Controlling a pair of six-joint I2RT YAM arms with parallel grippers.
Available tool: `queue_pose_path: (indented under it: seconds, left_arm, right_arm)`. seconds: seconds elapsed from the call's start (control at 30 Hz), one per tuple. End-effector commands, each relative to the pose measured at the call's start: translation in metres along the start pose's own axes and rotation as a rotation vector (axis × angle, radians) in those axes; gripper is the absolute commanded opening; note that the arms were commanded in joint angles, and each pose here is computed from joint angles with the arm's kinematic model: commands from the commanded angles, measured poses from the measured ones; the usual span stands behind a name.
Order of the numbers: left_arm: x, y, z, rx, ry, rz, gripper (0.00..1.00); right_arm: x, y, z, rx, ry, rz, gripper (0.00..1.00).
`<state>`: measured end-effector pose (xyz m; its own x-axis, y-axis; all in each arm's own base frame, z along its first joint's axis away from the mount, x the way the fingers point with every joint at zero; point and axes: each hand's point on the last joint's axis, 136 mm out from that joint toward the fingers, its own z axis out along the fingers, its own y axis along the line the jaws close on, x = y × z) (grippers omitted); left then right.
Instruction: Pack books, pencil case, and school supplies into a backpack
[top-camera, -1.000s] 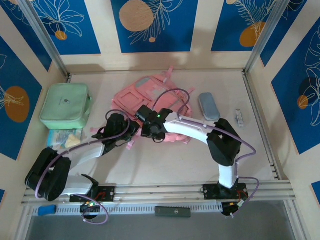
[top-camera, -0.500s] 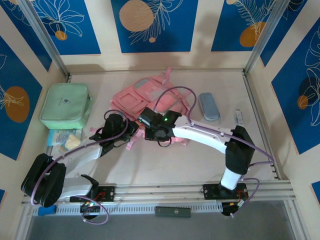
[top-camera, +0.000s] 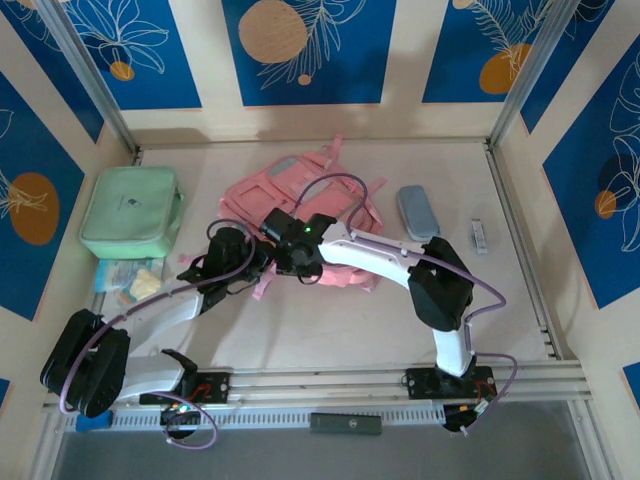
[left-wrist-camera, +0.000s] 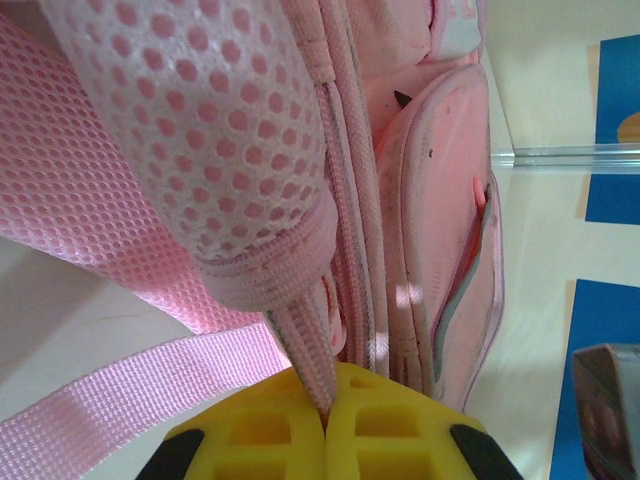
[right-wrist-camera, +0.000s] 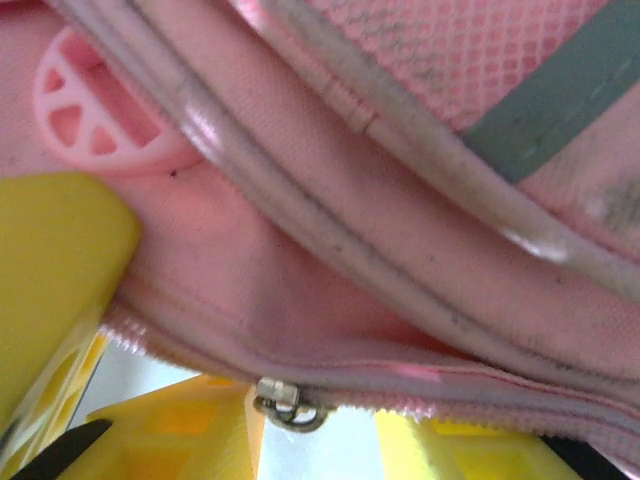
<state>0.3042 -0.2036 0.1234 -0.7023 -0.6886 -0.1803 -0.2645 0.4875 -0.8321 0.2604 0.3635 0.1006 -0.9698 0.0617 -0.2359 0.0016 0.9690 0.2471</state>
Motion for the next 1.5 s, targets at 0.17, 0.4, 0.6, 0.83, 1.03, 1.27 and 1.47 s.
queue_pose_path:
  seconds: [0.17,0.4,0.6,0.83,1.03,1.27,1.47]
  left_arm:
    - [-0.006,-0.052,-0.017,0.158,-0.03,0.062,0.0]
    - [-0.006,-0.051,-0.016,0.154,-0.03,0.068,0.0]
    - [-0.007,-0.052,-0.018,0.153,-0.036,0.074,0.0]
    - [-0.02,-0.038,-0.023,0.054,-0.063,0.125,0.0]
    - [-0.042,-0.022,-0.025,0.003,-0.069,0.12,0.0]
    - [-0.041,-0.036,-0.018,0.062,-0.023,0.129,0.0]
    - [-0.042,-0.037,-0.02,0.032,-0.011,0.163,0.0]
  right_arm:
    - [-0.021,-0.004,-0.003,0.035,-0.068,-0.016,0.23]
    - [-0.011,-0.016,-0.017,0.073,-0.085,-0.07,0.14]
    - [-0.008,-0.016,-0.018,0.067,-0.075,-0.122,0.09]
    - [0.011,-0.056,-0.024,0.106,-0.024,-0.091,0.09]
    - [0.035,-0.111,-0.037,0.132,0.019,-0.04,0.08]
    - [0.045,-0.118,-0.044,0.098,0.048,-0.113,0.08]
    - [0.043,-0.115,-0.051,0.021,0.048,-0.168,0.13]
